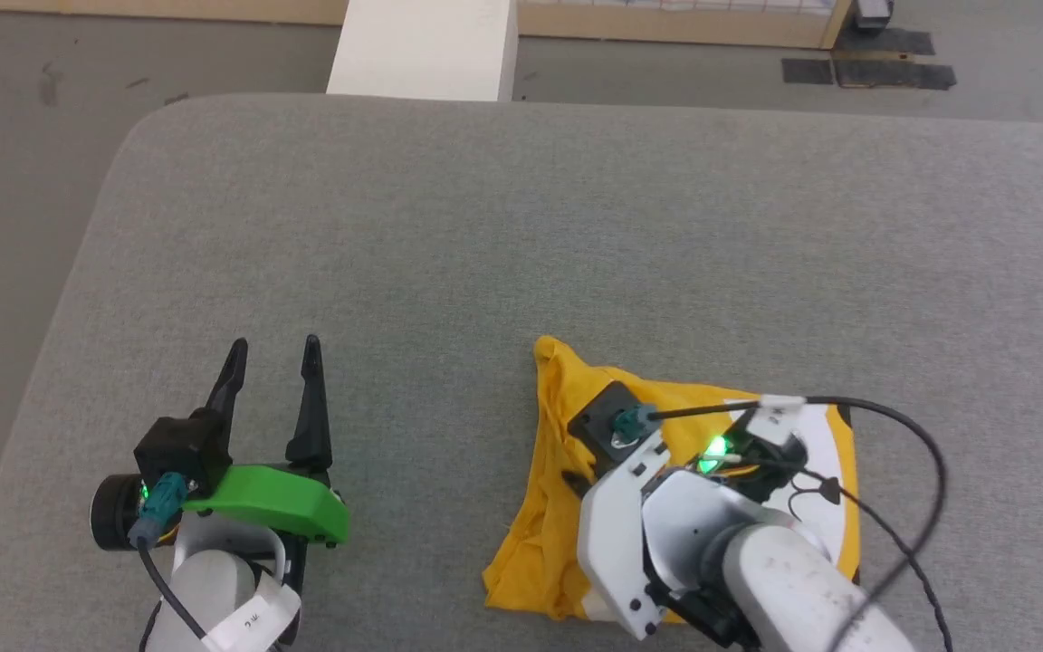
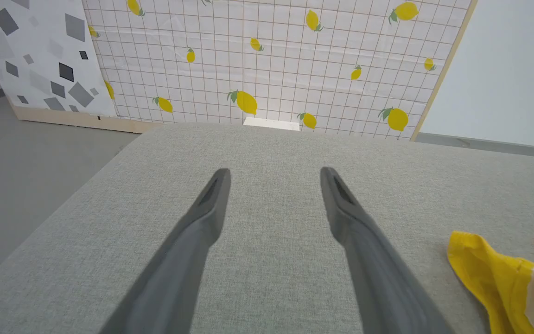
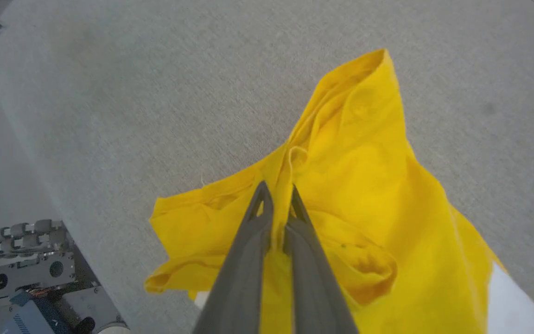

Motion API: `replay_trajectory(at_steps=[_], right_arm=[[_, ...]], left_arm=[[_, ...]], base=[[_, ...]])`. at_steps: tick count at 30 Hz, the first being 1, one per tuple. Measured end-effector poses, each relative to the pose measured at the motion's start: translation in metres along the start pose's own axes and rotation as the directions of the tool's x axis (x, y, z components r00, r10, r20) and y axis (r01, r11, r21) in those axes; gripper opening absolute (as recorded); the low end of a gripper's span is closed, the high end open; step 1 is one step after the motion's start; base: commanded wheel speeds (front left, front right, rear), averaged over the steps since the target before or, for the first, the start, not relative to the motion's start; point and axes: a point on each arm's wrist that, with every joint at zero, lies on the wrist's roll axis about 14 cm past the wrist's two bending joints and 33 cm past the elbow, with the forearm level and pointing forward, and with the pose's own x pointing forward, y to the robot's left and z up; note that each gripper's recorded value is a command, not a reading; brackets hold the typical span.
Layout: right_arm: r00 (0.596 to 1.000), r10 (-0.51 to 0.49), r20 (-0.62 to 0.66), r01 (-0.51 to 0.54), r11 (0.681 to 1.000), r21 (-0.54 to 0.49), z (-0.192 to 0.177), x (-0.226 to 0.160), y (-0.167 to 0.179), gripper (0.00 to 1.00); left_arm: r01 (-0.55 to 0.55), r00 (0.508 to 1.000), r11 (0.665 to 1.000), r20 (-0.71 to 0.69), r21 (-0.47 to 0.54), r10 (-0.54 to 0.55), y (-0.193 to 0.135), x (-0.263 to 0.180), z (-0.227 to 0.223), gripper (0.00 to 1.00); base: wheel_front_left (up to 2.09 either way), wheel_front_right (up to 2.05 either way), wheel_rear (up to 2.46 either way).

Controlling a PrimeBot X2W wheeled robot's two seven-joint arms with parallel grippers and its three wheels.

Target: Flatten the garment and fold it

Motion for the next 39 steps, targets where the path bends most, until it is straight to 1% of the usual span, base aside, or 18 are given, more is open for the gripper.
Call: replay_trajectory(at_steps=[5,6,7,8,11,13,14,16,17,20,22,25,27,28,31,35,36,39], right_arm=[[0.994,0.060,-0.088,-0.057,0.998,0.042,-0.025,0.021,0.009,0.00],[0.993,0.069,-0.101,-0.064,0.997,0.050,-0.029,0.023,0.010,0.36],[0.991,0.076,-0.109,-0.070,0.996,0.054,-0.031,0.025,0.011,0.78],[0.990,0.088,-0.112,-0.081,0.995,0.066,-0.033,0.025,0.013,1.00],[0.994,0.106,-0.040,-0.102,0.991,0.090,-0.020,0.023,0.017,1.00],[0.990,0.116,0.079,-0.124,0.986,0.113,0.005,0.016,0.019,1.00],[0.978,0.115,0.174,-0.138,0.982,0.128,0.024,0.010,0.018,1.00],[0.925,0.066,0.374,-0.134,0.978,0.159,0.066,-0.010,0.005,1.00],[0.900,0.035,0.434,-0.120,0.978,0.171,0.078,-0.019,-0.004,1.00],[0.782,-0.130,0.610,-0.047,0.963,0.265,0.105,-0.061,-0.050,1.00],[0.713,-0.241,0.659,0.017,0.945,0.328,0.105,-0.086,-0.078,1.00],[0.611,-0.408,0.678,0.114,0.893,0.435,0.089,-0.122,-0.120,1.00],[0.584,-0.505,0.635,0.191,0.846,0.497,0.064,-0.138,-0.143,1.00],[0.579,-0.539,0.612,0.204,0.823,0.531,0.052,-0.142,-0.151,1.00],[0.595,-0.622,0.509,0.218,0.735,0.642,0.006,-0.146,-0.168,1.00],[0.655,-0.656,0.375,0.160,0.606,0.779,-0.046,-0.140,-0.172,1.00],[0.679,-0.649,0.342,0.140,0.572,0.808,-0.058,-0.135,-0.170,1.00],[0.745,-0.612,0.267,0.098,0.496,0.863,-0.083,-0.122,-0.162,1.00]], left_arm=[[-0.012,1.000,1.000,-0.014,0.002,0.012,0.005,0.000,-0.005,1.00],[-0.013,1.000,1.000,-0.017,0.002,0.013,0.005,0.000,-0.006,1.00],[-0.014,1.000,1.000,-0.018,0.002,0.014,0.005,0.000,-0.006,1.00],[-0.013,1.000,1.000,-0.019,0.001,0.013,0.005,0.000,-0.007,1.00],[-0.010,1.000,1.000,-0.014,0.000,0.010,0.004,0.000,-0.005,1.00],[-0.008,1.000,1.000,-0.009,-0.001,0.008,0.003,0.000,-0.003,1.00],[-0.007,1.000,1.000,-0.005,-0.002,0.007,0.002,0.000,-0.001,1.00],[-0.003,1.000,1.000,0.002,-0.004,0.003,0.001,0.000,0.001,1.00],[-0.002,1.000,1.000,0.004,-0.005,0.002,0.000,0.000,0.002,1.00],[0.011,1.000,1.000,0.009,-0.009,-0.011,-0.005,0.000,0.003,1.00],[0.020,1.000,1.000,0.013,-0.011,-0.020,-0.008,0.000,0.005,1.00],[0.035,0.999,0.999,0.018,-0.014,-0.035,-0.014,0.000,0.006,1.00],[0.050,0.999,0.999,0.022,-0.016,-0.049,-0.019,0.001,0.007,1.00],[0.056,0.998,0.998,0.024,-0.017,-0.056,-0.022,0.002,0.008,1.00],[0.073,0.997,0.997,0.030,-0.019,-0.073,-0.028,0.003,0.010,1.00],[0.084,0.996,0.996,0.036,-0.020,-0.084,-0.032,0.004,0.012,1.00],[0.085,0.996,0.996,0.036,-0.019,-0.085,-0.032,0.004,0.012,1.00],[0.086,0.996,0.996,0.036,-0.020,-0.086,-0.032,0.003,0.012,1.00]], base=[[0.00,0.00,0.00],[0.00,0.00,0.00],[0.00,0.00,0.00],[0.00,0.00,0.00],[0.00,0.00,0.00],[0.00,0.00,0.00],[0.00,0.00,0.00],[0.00,0.00,0.00],[0.00,0.00,0.00],[0.00,0.00,0.00],[0.00,0.00,0.00],[0.00,0.00,0.00],[0.00,0.00,0.00],[0.00,0.00,0.00],[0.00,0.00,0.00],[0.00,0.00,0.00],[0.00,0.00,0.00],[0.00,0.00,0.00]])
